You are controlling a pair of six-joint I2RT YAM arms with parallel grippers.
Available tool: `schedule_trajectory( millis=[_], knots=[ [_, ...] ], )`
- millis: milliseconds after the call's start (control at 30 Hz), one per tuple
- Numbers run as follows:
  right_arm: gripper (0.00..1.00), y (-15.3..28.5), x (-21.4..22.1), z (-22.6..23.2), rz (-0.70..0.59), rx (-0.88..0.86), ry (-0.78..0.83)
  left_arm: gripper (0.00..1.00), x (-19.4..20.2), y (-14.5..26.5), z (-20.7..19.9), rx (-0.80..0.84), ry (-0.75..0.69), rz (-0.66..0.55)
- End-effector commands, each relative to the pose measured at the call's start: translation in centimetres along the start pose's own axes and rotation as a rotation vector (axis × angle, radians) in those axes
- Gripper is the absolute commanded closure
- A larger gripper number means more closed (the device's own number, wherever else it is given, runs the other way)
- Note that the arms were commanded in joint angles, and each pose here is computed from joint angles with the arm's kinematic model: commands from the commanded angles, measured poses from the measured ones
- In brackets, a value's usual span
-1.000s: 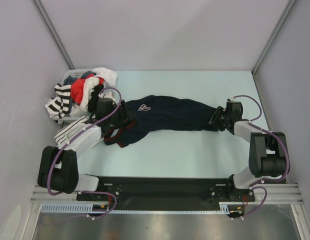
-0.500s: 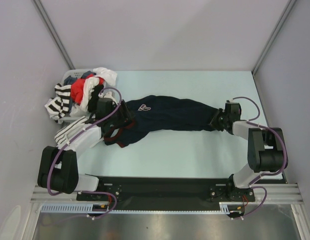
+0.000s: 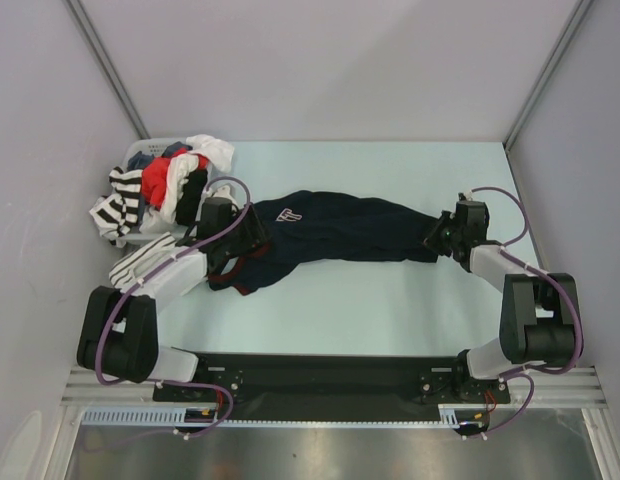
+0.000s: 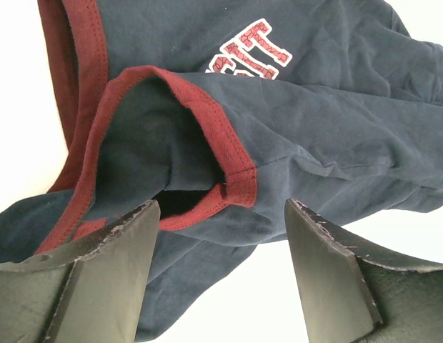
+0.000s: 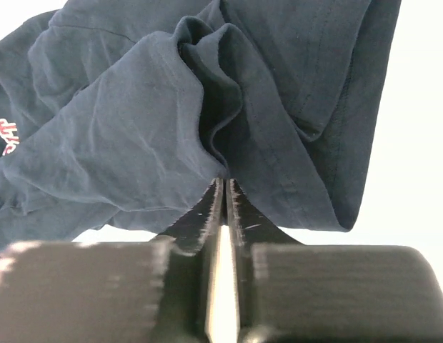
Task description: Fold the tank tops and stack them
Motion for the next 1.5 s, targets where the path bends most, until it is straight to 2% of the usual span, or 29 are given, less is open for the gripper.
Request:
schedule_trajectory(
  millis=[0,33,233,400,433,467,533,700,1167,1467],
  knots=[
    [0.95,0.3,-0.6,0.4,-0.025,-0.014,0.020,0.24,-1.5,0.1,-0.9,0.006,-0.037,-0.044],
    [1.00,0.3,-0.5,0.4,-0.020,-0.018,0.018,0.24,-1.5,0.1,-0.9,0.006,-0.036,-0.046],
    [1.00,0.2,-0.5,0.4,-0.018,-0.028,0.013,0.24,-1.2,-0.2,-0.9,0.001,-0.039,-0.033],
    [0.82,-0.1,-0.1,0.3,0.001,-0.028,0.007,0.25,-0.6,-0.9,-0.4,-0.025,-0.040,-0.007],
    [0.77,-0.1,0.0,0.2,0.007,-0.031,0.006,0.25,-0.6,-1.0,-0.4,-0.029,-0.042,-0.005],
    [0.66,-0.1,0.1,0.2,0.008,-0.032,0.006,0.25,-0.5,-1.2,-0.2,-0.039,-0.044,-0.003],
    [0.62,-0.1,0.4,0.0,0.012,-0.032,-0.001,0.25,-0.5,-1.4,-0.1,-0.049,-0.044,-0.001],
    [0.63,-0.6,0.9,-0.4,0.034,-0.038,-0.008,0.30,-0.6,-2.0,-0.7,-0.011,-0.023,0.001],
    [0.56,-1.1,1.6,-0.9,0.060,-0.025,-0.020,0.29,-1.8,0.8,-1.6,0.009,-0.029,-0.073],
    [0.56,-1.8,2.2,-2.0,0.082,0.029,-0.017,0.29,-2.3,1.4,-1.7,0.003,-0.037,-0.088]
  ],
)
Point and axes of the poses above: each gripper's point midway between its finger pads, its own y axis back along the fingers, its own z axis along the line the jaws close on, x = y × z, the point moved 8 cm from there along y, back along the fingers, and after that the axes turned 4 degrees about -y, right-handed, at the moved point
